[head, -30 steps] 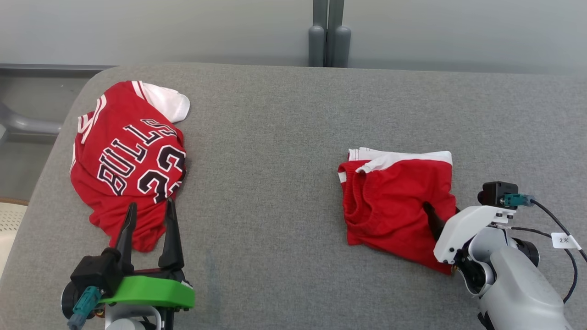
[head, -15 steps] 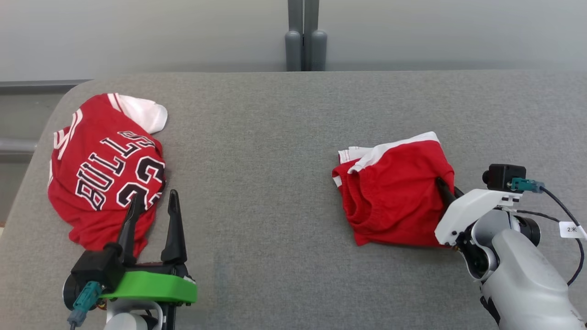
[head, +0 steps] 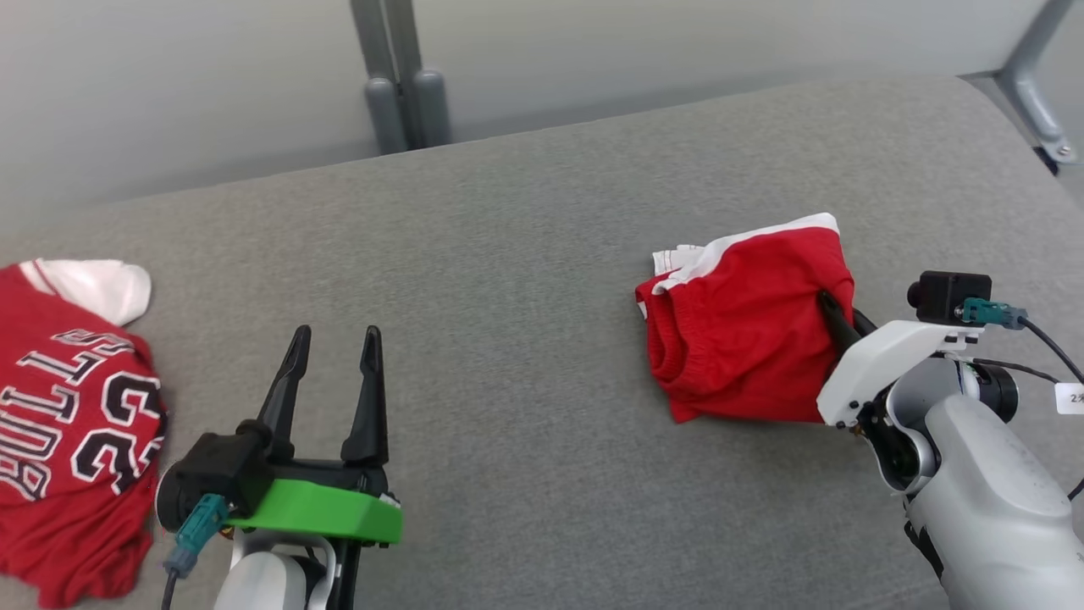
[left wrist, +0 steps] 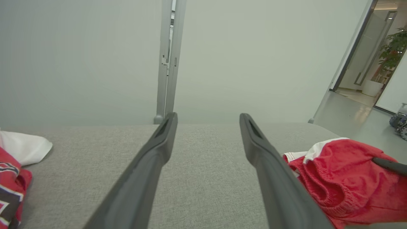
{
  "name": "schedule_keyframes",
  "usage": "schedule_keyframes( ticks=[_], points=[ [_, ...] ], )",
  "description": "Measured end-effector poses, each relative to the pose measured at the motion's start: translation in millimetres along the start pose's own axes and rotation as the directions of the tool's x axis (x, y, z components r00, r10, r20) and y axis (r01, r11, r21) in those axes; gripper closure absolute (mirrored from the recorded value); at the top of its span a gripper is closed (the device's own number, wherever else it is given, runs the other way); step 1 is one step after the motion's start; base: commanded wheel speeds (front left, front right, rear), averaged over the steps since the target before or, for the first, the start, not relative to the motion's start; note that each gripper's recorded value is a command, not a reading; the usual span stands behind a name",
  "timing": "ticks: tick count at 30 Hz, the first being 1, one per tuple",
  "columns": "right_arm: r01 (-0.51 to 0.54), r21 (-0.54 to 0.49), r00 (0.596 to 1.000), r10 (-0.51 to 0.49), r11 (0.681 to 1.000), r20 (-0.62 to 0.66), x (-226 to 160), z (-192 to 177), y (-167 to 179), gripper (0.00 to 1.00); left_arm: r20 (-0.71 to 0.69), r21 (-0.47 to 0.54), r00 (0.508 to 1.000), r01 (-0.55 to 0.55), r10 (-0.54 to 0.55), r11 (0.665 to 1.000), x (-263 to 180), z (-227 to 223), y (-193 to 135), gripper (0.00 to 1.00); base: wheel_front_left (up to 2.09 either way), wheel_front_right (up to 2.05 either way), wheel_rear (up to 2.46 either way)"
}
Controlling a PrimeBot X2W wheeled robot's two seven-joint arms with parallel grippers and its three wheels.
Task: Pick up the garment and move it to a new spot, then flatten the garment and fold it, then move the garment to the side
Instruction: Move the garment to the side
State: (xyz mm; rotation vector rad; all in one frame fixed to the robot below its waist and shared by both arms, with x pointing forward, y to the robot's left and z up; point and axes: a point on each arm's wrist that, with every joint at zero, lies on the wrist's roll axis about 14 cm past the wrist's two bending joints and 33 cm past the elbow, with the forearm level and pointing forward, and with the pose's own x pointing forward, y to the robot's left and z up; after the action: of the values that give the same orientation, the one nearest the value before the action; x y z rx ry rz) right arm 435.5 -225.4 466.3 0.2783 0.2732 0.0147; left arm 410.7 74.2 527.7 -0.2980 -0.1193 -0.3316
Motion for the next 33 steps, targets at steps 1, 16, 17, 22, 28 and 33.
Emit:
schedule_keyframes(
  ticks=[1,16,17,22,28,33],
  points=[
    [0.012,0.004,1.0,-0.012,1.0,0.008,-4,2,-5,1.0,-0.003,-0.003,1.0,0.02,-0.02,1.0,4,-2,-6,0.0,0.0,0.0,0.0],
    [0.208,0.069,0.974,-0.213,0.976,0.074,-61,5,-77,1.0,-0.093,-0.078,0.946,0.303,-0.31,0.95,44,-50,-99,0.0,0.0,0.0,0.0],
    [0.215,0.068,0.973,-0.22,0.974,0.072,-63,3,-80,1.0,-0.098,-0.077,0.942,0.314,-0.32,0.946,46,-53,-102,0.0,0.0,0.0,0.0],
    [0.218,0.001,0.975,-0.218,0.976,0.036,-59,0,-87,1.0,-0.126,-0.086,0.927,0.343,-0.352,0.935,51,-68,-106,0.0,0.0,0.0,0.0],
    [0.196,-0.165,0.98,-0.198,0.967,0.006,-39,18,-102,1.0,-0.16,-0.097,0.916,0.355,-0.367,0.93,59,-84,-101,0.0,0.0,0.0,0.0],
    [0.179,-0.291,0.982,-0.188,0.94,-0.003,-18,39,-118,1.0,-0.183,-0.094,0.915,0.346,-0.358,0.933,67,-97,-87,0.0,0.0,0.0,0.0]
  ],
)
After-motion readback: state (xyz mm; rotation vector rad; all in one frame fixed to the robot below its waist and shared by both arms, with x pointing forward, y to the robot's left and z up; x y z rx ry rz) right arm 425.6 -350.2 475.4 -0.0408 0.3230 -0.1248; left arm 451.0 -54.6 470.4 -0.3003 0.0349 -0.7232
